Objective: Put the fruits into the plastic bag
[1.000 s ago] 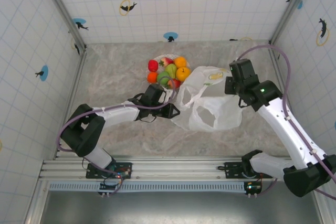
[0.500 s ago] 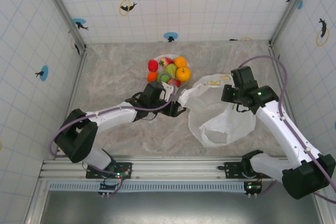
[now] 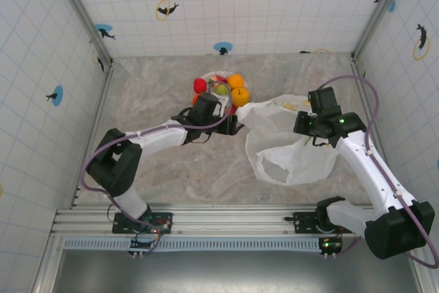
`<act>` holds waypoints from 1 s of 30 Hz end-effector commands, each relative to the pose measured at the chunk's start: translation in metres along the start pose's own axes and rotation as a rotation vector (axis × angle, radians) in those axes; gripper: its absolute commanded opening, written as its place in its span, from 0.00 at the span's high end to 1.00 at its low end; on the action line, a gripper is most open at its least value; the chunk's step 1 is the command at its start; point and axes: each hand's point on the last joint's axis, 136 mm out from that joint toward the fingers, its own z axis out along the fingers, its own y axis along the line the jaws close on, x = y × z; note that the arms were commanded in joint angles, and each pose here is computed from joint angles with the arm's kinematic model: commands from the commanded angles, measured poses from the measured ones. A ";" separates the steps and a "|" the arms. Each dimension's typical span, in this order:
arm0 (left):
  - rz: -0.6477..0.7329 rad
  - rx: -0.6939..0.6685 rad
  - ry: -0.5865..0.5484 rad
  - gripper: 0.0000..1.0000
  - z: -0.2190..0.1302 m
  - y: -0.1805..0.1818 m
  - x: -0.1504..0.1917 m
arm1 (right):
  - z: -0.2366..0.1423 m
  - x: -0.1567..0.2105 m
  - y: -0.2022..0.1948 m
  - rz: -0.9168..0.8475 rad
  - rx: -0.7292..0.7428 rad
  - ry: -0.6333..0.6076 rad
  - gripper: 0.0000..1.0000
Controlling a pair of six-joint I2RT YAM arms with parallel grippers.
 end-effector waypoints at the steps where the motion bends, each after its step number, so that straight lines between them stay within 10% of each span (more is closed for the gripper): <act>1: 0.007 0.021 0.028 0.20 -0.005 -0.001 0.006 | 0.006 -0.003 0.009 0.124 -0.099 -0.062 1.00; 15: 0.039 0.000 0.084 0.12 -0.068 0.024 0.050 | 0.021 -0.008 0.011 0.345 -0.200 -0.192 1.00; 30: -0.177 -0.268 -0.094 0.16 -0.098 0.114 -0.053 | 0.019 -0.016 0.022 0.281 -0.209 -0.189 1.00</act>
